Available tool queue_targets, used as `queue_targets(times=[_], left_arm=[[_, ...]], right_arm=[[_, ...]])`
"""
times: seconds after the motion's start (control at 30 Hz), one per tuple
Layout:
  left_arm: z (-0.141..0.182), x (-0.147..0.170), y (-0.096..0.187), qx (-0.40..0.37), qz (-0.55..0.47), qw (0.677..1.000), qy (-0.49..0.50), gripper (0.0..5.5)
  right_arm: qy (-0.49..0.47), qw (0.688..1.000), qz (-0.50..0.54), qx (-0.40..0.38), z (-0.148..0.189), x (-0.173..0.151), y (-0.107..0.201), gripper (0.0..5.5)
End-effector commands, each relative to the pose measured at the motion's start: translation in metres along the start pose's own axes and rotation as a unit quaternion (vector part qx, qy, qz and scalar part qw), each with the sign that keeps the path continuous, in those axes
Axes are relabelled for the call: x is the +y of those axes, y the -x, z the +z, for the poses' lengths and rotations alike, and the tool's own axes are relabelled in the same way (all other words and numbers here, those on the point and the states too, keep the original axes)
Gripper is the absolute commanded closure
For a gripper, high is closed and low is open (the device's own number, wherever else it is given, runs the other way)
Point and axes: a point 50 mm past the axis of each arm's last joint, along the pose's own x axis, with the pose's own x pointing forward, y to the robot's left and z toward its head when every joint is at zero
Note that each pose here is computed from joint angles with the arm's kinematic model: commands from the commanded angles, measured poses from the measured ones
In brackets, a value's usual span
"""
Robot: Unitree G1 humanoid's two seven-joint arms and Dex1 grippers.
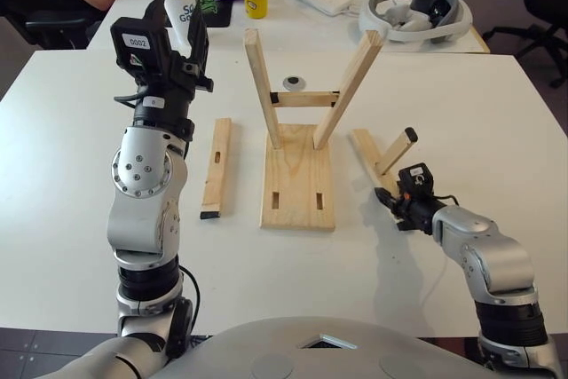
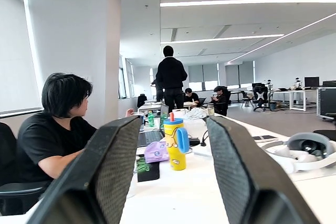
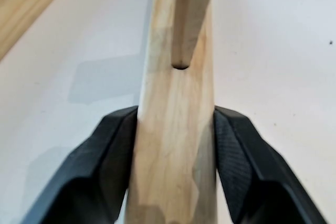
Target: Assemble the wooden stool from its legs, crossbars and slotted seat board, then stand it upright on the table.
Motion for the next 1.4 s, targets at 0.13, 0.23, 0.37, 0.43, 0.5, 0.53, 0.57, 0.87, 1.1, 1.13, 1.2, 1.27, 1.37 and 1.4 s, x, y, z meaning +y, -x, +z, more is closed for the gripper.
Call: queue_targets(times=[0.13,0.23,0.37,0.43,0.5,0.53,0.57,0.87,1.1,1.13,1.2,1.27,1.37,1.4], left_arm=[[0.007,-0.001,-0.003,-0.029,-0.047,0.989,0.136,2.35],[0.012,0.002,-0.008,-0.047,-0.082,0.979,0.179,1.91],[0.017,-0.001,-0.018,-0.053,-0.120,0.966,0.223,1.35],[0.019,-0.003,-0.022,-0.052,-0.144,0.955,0.255,1.05],[0.023,-0.005,-0.024,-0.052,-0.182,0.933,0.307,0.77],[0.026,-0.005,-0.025,-0.052,-0.203,0.920,0.331,0.63],[0.030,-0.004,-0.026,-0.056,-0.222,0.904,0.362,0.52],[0.057,-0.017,-0.021,-0.051,-0.338,0.810,0.476,0.10],[0.049,-0.028,-0.020,0.014,-0.378,0.759,0.529,0.10],[0.050,-0.029,-0.019,0.019,-0.384,0.751,0.537,0.10],[0.052,-0.032,-0.019,0.031,-0.396,0.736,0.548,0.10],[0.051,-0.034,-0.018,0.046,-0.404,0.729,0.550,0.10],[0.050,-0.037,-0.013,0.062,-0.420,0.720,0.549,0.10],[0.050,-0.039,-0.011,0.067,-0.429,0.716,0.547,0.10]], right_arm=[[-0.064,0.992,-0.066,-0.082,0.029,-0.041,-0.007,3.40],[-0.091,0.976,-0.084,-0.181,0.073,-0.068,-0.001,3.40],[-0.112,0.942,-0.047,-0.313,0.131,-0.079,0.015,3.40],[-0.129,0.921,0.017,-0.367,0.159,-0.073,0.024,3.40],[-0.147,0.893,0.110,-0.411,0.187,-0.061,0.037,3.40],[-0.149,0.880,0.147,-0.426,0.196,-0.057,0.043,3.40],[-0.146,0.871,0.193,-0.428,0.203,-0.051,0.050,3.40],[-0.108,0.800,0.471,-0.355,0.201,-0.020,0.094,3.40],[-0.057,0.769,0.584,-0.254,0.173,0.002,0.105,3.40],[-0.053,0.768,0.589,-0.244,0.171,0.003,0.105,3.40],[-0.051,0.761,0.603,-0.234,0.166,0.004,0.105,3.40],[-0.052,0.755,0.612,-0.228,0.163,0.002,0.106,3.40],[-0.047,0.754,0.621,-0.208,0.157,0.003,0.103,3.40],[-0.046,0.754,0.624,-0.203,0.156,0.004,0.102,3.40]])
